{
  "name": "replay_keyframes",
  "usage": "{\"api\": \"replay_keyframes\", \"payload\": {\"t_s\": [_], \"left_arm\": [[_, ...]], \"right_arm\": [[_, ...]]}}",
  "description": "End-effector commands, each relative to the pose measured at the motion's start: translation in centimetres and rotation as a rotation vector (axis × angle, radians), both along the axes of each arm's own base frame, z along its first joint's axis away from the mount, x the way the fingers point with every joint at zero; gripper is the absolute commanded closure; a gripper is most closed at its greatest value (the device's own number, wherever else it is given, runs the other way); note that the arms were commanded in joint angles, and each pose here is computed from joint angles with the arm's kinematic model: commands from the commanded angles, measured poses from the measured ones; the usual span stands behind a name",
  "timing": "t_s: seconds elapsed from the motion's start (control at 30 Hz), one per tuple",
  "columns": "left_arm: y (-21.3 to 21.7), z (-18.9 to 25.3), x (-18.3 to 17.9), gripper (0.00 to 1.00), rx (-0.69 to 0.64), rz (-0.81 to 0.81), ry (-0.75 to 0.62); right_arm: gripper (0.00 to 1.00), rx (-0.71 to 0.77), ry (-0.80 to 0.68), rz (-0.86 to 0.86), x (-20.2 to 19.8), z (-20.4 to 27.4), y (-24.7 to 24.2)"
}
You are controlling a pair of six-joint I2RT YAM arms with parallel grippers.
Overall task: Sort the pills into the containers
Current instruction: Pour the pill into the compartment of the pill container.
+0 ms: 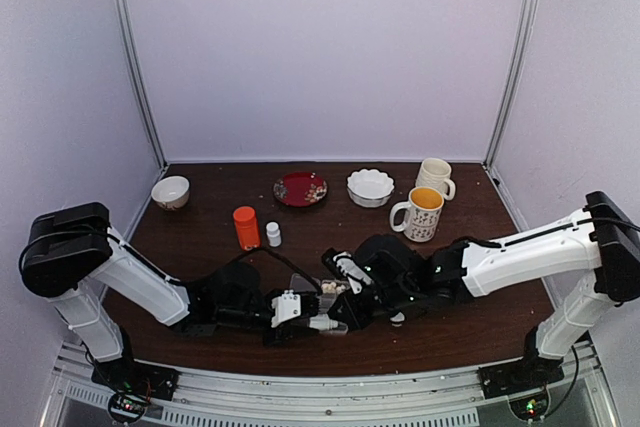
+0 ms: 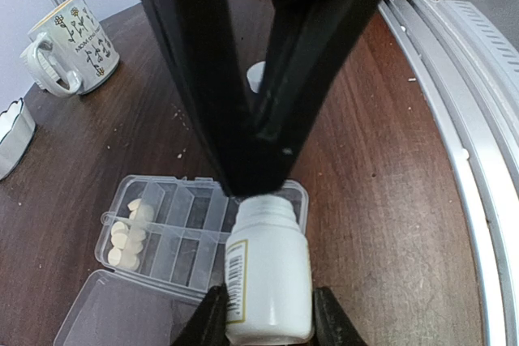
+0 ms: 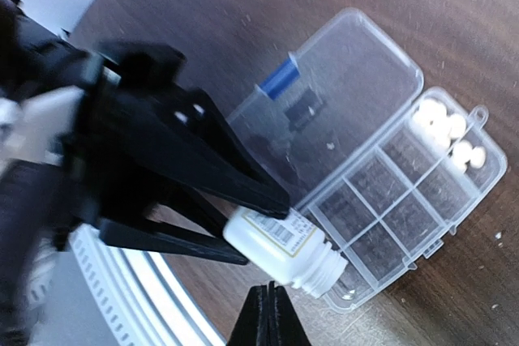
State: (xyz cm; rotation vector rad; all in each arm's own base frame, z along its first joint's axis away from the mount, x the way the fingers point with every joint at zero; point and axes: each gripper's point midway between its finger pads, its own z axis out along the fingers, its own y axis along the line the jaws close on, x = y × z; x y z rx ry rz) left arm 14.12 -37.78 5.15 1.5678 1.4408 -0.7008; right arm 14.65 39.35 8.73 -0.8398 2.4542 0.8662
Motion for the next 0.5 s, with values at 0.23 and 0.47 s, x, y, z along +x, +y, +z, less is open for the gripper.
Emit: {"api": "replay_keyframes", "payload": {"t_s": [0.23,0.47], "left_arm": [[-0.6,1.0,-0.1,1.0,-0.045,-0.02,-0.027],[-0.6,1.0,-0.1,1.0,-0.045,-0.021,-0.026]], "right_arm": [[1.0,-0.044,0.014,0.003,0.0,-1.2,0.5],[1.0,-0.026,-0.044,-0.015,0.8,0.8,0.3]]}}
